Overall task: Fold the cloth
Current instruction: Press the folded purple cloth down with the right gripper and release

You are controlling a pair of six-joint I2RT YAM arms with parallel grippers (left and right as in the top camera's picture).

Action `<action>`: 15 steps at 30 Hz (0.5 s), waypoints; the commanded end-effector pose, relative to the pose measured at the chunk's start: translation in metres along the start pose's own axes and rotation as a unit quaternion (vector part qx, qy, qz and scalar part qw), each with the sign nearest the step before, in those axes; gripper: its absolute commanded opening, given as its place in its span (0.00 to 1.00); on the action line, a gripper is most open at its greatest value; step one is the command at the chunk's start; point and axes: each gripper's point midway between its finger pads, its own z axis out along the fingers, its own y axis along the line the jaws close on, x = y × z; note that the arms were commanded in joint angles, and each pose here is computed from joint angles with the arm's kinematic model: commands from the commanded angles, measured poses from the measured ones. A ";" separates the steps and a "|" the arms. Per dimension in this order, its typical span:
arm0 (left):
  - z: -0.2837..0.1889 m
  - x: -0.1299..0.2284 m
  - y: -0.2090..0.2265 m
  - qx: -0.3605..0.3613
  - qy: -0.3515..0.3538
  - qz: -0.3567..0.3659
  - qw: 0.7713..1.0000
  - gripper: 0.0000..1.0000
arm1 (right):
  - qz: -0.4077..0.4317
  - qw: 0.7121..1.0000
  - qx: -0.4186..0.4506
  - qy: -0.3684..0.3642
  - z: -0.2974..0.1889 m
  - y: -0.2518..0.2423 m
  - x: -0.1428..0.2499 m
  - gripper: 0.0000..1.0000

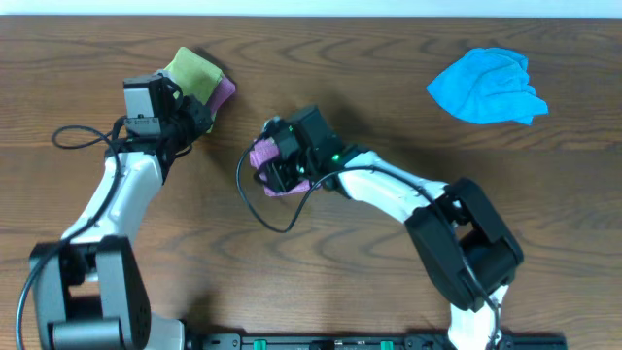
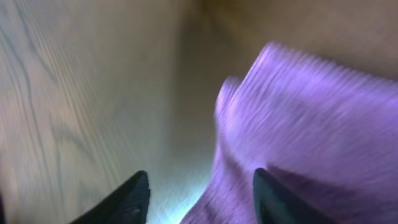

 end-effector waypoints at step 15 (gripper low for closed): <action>-0.066 0.029 -0.028 0.025 0.067 -0.017 0.997 0.95 | 0.006 0.989 0.089 -0.117 -0.166 -0.051 -0.095 0.99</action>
